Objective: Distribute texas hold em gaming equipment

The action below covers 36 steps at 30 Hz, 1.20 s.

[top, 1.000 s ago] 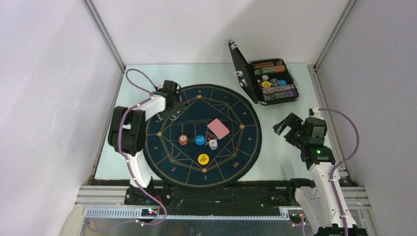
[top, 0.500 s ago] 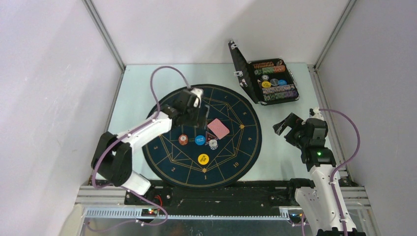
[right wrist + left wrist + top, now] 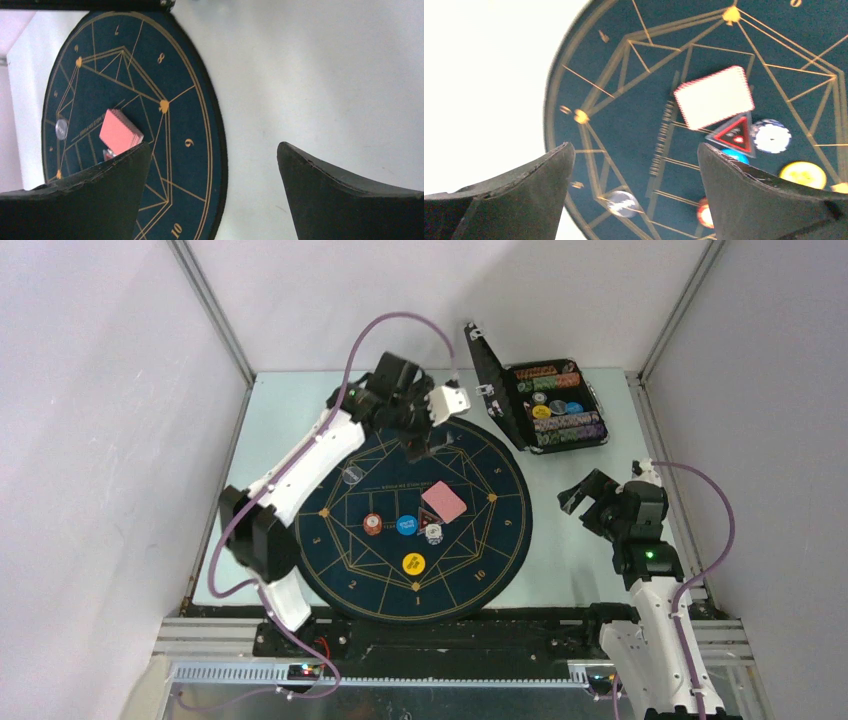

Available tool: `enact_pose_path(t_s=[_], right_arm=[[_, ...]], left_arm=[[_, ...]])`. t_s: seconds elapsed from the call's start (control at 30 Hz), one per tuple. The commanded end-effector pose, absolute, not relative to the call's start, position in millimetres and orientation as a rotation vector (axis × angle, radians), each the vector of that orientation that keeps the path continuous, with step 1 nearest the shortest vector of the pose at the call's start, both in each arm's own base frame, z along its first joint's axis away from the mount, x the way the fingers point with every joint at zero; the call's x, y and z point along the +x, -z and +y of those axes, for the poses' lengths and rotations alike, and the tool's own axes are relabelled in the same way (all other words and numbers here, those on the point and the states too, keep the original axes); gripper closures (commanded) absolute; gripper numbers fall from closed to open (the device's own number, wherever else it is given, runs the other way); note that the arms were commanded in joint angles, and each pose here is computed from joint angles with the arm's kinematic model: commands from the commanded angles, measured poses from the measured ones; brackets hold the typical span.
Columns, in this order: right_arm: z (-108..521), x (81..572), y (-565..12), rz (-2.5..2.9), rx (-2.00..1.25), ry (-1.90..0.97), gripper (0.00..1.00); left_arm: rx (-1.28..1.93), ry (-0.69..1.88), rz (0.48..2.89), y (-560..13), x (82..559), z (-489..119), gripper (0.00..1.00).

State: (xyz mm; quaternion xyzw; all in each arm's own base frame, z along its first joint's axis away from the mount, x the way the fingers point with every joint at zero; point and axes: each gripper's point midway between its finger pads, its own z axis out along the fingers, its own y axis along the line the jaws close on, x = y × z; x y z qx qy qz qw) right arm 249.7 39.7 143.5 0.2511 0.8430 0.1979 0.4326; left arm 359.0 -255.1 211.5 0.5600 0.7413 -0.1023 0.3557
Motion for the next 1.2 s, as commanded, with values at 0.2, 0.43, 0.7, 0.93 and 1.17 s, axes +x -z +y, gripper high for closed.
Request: enact_pose_path(t_s=[0.2,0.43,0.7,0.93,1.17], right_arm=[[-18,240,-151,1.970,0.780,-0.155,0.00],[-26,245,-161,1.918,0.777,-0.122,0.00],[-27,251,-160,1.938,0.778,-0.104,0.00],[-30,253,-163,1.949,0.760,-0.078,0.00],[-28,254,-161,1.960,0.764,-0.089,0.00]], left_arm=[[1.940,0.141,1.716,-184,318,-208,0.00],[1.730,0.065,1.833,-121,321,-217,0.00],[1.811,0.141,1.939,-68,323,-227,0.00],[1.901,0.248,1.974,-45,297,-222,0.00],[1.943,0.331,1.965,-45,278,-220,0.00]])
